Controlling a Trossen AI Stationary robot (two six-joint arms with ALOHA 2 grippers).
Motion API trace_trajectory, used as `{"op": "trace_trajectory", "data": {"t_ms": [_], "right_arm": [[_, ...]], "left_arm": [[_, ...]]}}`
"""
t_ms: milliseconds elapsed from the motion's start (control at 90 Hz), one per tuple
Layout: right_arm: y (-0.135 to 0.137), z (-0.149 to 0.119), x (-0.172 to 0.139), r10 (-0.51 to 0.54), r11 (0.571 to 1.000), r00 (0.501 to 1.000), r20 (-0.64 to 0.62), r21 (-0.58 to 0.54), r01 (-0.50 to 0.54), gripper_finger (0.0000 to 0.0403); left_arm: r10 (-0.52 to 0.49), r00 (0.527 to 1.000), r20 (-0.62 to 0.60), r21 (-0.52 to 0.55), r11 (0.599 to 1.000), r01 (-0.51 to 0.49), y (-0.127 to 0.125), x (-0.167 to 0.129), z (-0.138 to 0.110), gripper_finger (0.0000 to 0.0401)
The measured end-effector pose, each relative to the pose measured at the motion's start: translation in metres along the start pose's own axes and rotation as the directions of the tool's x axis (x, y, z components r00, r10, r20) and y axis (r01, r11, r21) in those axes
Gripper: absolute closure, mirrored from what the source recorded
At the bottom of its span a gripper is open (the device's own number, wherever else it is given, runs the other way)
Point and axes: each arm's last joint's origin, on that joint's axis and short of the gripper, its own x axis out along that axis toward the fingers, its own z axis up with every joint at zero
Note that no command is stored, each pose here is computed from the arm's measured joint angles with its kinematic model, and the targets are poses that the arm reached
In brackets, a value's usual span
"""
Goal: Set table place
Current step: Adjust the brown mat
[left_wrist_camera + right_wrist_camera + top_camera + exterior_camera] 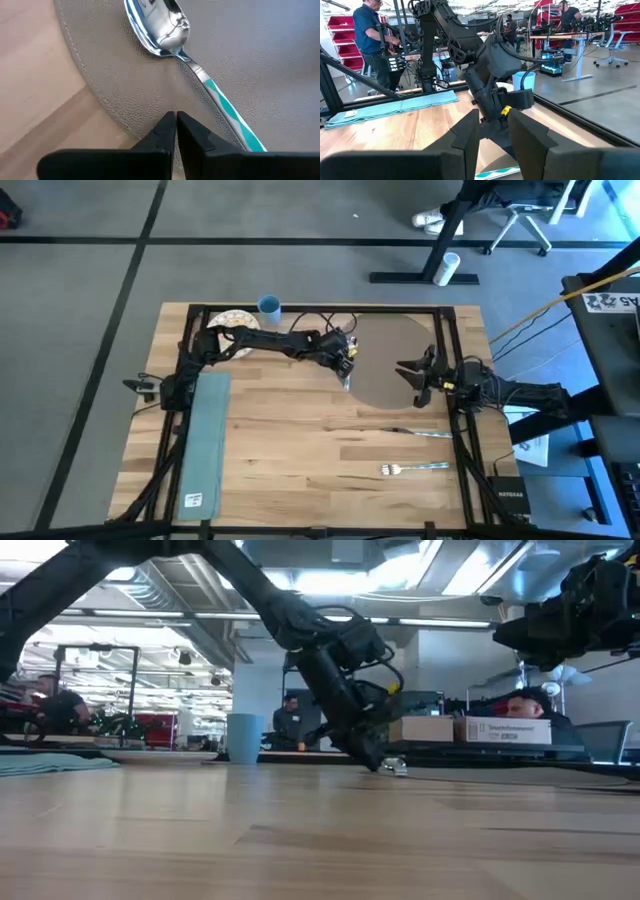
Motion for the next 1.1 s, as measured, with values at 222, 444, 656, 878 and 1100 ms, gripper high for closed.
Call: {"op": "trace_trajectory", "data": {"t_ms": [222,444,656,878,1100], "right_arm": [[0.0,0.0,0.0,0.0,1.0,1.0,0.0,0.0,0.0,0.031],[0.0,0.0,0.0,0.0,1.0,1.0,0.0,0.0,0.0,0.031],[0.0,0.0,0.0,0.0,1.0,1.0,0.0,0.0,0.0,0.031],[0.0,0.0,0.0,0.003,1.0,1.0,0.0,0.0,-0.003,0.031],[0.0,0.0,0.0,0.003,1.0,1.0,-0.001,0.0,-0.003,0.031]], "left_arm": [[0.057,0.992,-0.111,0.029,0.998,-0.054,-0.001,0.0,-0.014,0.0401],[0.088,0.978,-0.187,0.072,0.995,-0.075,-0.008,-0.002,-0.028,0.0401],[0.132,0.955,-0.266,0.128,0.987,-0.1,-0.023,-0.008,-0.048,0.0401],[0.215,0.935,-0.281,0.184,0.968,-0.168,-0.033,-0.015,-0.061,0.0401],[0.259,0.919,-0.298,0.202,0.958,-0.204,-0.03,-0.021,-0.062,0.0401]]}}
